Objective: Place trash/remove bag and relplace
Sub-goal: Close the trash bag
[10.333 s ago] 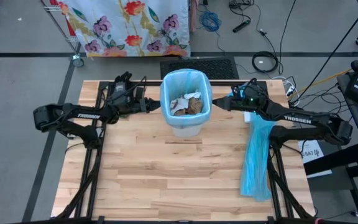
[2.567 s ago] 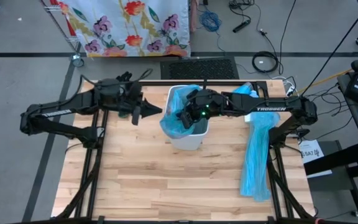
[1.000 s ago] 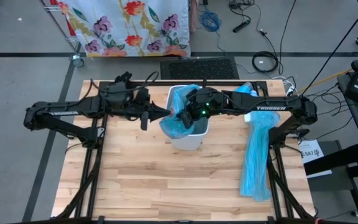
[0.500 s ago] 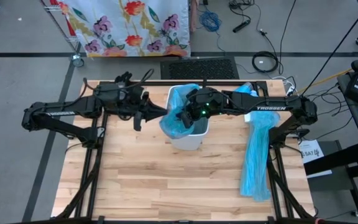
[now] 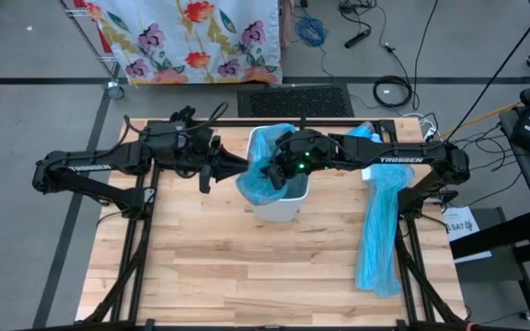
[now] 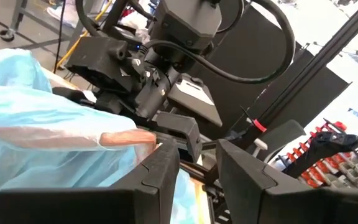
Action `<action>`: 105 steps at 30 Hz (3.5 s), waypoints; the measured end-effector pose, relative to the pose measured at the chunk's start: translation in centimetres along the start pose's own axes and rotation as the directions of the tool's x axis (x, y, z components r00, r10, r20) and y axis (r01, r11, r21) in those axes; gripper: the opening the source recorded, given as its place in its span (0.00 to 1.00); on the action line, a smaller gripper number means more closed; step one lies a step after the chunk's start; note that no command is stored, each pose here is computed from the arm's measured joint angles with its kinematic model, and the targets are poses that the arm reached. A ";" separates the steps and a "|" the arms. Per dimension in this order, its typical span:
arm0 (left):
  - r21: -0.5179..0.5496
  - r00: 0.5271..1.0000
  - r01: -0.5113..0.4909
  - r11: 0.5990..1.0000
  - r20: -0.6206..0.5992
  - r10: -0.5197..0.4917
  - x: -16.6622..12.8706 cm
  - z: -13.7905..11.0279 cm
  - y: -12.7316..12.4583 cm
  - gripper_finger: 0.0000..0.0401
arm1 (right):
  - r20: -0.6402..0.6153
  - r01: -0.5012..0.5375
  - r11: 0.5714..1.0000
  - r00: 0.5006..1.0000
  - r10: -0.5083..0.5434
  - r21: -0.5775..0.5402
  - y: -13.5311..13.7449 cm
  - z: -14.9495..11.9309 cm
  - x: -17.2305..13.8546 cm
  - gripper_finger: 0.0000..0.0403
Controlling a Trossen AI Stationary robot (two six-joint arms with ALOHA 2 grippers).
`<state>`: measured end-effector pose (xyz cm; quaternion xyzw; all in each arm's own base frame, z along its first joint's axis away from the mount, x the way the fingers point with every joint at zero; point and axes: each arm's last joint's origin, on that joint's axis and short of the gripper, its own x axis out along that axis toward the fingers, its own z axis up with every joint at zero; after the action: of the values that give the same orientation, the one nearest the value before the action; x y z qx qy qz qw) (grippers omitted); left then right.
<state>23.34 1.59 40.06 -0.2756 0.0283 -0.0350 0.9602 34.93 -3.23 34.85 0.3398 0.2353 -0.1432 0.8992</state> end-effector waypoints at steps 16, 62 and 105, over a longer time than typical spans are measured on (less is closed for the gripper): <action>0.004 0.995 -0.098 0.995 -0.022 0.098 -0.1 -0.5 0.5 0.29 | 0.000 0.000 1.000 1.000 0.000 0.010 0.0 0.0 0.0 0.23; 0.008 0.989 -0.121 0.993 0.088 0.119 -0.7 0.9 -0.2 0.01 | 0.036 -0.035 0.999 0.999 0.034 0.018 1.4 2.4 -2.8 0.23; 0.010 0.989 -0.098 0.995 0.115 0.096 -0.4 1.4 0.1 0.25 | 0.005 0.156 0.982 0.988 -0.156 -0.106 3.6 2.6 -7.0 0.01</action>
<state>23.10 2.44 41.16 -0.2679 -0.0138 0.0275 0.9630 31.39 -1.70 42.18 0.2724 0.2698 -0.2001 0.9016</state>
